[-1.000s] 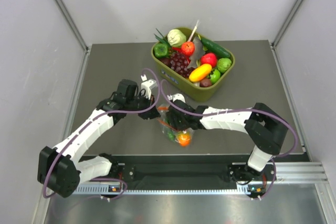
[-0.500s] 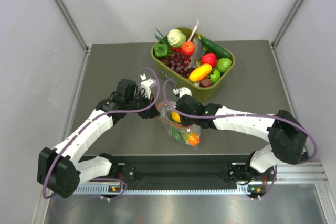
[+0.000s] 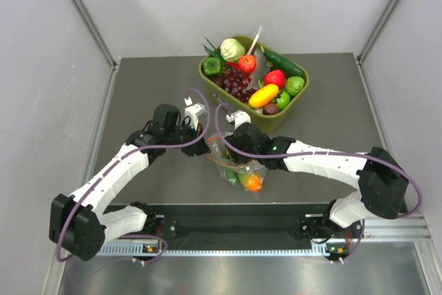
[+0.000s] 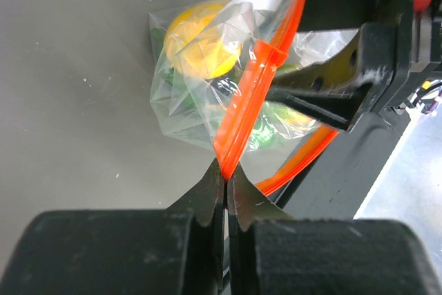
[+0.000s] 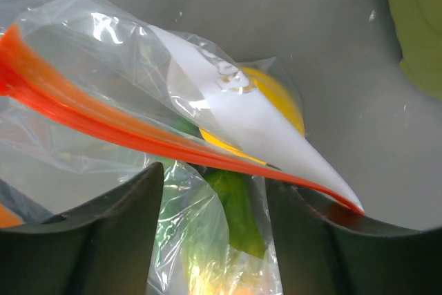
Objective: Open the zip-top bag and remove the fake food
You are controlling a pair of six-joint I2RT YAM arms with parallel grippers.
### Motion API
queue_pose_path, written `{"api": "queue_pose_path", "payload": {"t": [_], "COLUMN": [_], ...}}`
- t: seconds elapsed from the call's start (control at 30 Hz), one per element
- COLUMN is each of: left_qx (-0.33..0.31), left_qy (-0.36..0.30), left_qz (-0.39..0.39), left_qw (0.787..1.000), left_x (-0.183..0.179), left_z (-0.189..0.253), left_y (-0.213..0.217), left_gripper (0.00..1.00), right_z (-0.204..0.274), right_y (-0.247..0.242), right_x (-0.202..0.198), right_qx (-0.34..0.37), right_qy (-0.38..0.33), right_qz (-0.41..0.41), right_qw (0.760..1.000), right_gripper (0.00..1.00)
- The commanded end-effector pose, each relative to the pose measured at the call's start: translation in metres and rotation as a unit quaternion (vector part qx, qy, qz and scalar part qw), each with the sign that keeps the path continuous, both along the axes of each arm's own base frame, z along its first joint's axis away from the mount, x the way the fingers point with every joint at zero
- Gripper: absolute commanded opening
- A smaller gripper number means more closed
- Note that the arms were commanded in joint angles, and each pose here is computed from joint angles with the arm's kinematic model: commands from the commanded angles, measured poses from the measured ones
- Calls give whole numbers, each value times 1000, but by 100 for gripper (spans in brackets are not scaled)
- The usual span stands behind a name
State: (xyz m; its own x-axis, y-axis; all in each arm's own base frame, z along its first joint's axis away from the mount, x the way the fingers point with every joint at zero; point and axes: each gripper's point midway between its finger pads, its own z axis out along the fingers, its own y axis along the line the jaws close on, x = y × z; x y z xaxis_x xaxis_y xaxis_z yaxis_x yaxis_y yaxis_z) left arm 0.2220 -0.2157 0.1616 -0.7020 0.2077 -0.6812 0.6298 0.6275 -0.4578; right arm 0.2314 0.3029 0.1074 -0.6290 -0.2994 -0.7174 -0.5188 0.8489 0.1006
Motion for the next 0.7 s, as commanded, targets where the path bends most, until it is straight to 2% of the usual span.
{"api": "queue_pose_path", "payload": {"t": [0.0, 0.2, 0.43, 0.67], "left_qx": [-14, -16, -37, -55], "left_qy": [-31, -23, -7, 2], "left_qz": [-8, -15, -43, -69], "left_qw": [999, 999, 998, 996], "left_x": [9, 7, -1, -9], "left_z": [12, 10, 11, 13], "left_y": [-4, -6, -15, -22], "left_gripper": [0, 0, 0, 0], "right_z": [5, 3, -12, -18], "right_y": [4, 8, 26, 33], "right_x": [16, 31, 48, 70], "right_qx": [9, 9, 16, 28], "right_qy": [-36, -65, -85, -114], "right_qz": [-6, -7, 13, -4], "right_qw": [999, 998, 996, 993], "right_gripper": [62, 72, 74, 75]}}
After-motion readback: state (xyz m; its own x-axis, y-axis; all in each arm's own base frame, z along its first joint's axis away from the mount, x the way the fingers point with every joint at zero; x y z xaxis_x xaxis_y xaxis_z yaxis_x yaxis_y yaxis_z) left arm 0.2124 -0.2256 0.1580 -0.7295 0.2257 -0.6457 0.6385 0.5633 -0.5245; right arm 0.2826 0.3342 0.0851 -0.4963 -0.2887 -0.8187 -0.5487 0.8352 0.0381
